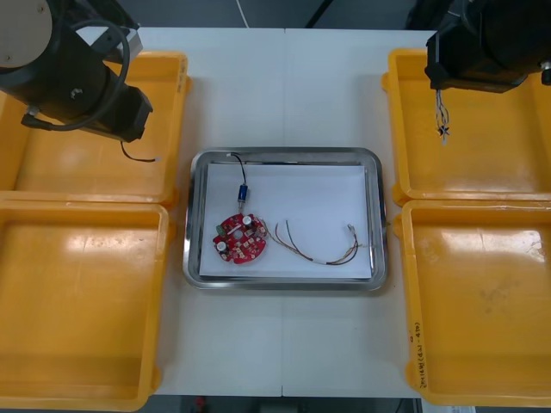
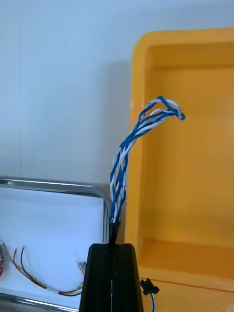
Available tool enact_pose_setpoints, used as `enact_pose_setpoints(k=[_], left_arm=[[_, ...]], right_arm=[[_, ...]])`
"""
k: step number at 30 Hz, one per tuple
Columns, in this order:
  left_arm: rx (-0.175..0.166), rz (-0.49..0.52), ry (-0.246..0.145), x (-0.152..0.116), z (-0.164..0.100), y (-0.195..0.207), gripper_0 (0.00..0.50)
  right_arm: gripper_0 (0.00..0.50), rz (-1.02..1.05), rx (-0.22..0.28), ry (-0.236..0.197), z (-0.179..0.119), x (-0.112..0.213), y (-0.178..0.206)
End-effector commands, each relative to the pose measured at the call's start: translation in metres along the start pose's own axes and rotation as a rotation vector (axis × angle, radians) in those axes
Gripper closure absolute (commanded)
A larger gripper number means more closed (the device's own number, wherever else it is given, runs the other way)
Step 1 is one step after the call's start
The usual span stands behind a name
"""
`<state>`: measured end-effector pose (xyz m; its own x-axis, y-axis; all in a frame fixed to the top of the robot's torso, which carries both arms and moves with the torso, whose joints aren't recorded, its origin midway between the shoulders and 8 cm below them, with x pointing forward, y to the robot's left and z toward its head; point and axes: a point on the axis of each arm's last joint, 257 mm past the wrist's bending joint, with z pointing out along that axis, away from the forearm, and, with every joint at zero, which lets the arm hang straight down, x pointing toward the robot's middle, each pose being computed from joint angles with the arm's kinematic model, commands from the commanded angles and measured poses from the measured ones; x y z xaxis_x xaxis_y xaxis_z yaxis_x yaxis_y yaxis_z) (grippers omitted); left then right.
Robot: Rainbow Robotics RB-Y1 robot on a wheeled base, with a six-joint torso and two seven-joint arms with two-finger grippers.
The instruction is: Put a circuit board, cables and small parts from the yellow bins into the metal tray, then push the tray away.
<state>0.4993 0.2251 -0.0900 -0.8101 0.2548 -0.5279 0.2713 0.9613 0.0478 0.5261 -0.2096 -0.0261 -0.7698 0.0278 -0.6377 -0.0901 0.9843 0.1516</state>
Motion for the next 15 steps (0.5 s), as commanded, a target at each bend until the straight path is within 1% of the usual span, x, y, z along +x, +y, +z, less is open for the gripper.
enact_pose_setpoints(k=[1, 4, 6, 9, 15], left_arm=[[0.029, -0.078, -0.058, -0.017, -0.018, -0.011, 0.5], [0.029, -0.077, -0.058, -0.017, -0.018, -0.011, 0.5], [0.029, -0.079, -0.057, -0.016, -0.018, -0.011, 0.5], [0.029, -0.079, -0.057, -0.016, -0.018, -0.011, 0.499], [0.028, -0.083, -0.057, -0.016, -0.018, -0.011, 0.5]], right_arm=[[0.5, -0.173, 0.024, -0.01, -0.013, 0.006, 0.009], [0.5, -0.215, -0.01, 0.005, -0.014, 0.013, 0.022], [0.5, -0.253, -0.045, 0.014, -0.016, 0.019, 0.034], [0.5, -0.309, -0.077, 0.021, -0.019, 0.027, 0.048], [0.5, -0.425, -0.113, 0.032, -0.024, 0.043, 0.07]])
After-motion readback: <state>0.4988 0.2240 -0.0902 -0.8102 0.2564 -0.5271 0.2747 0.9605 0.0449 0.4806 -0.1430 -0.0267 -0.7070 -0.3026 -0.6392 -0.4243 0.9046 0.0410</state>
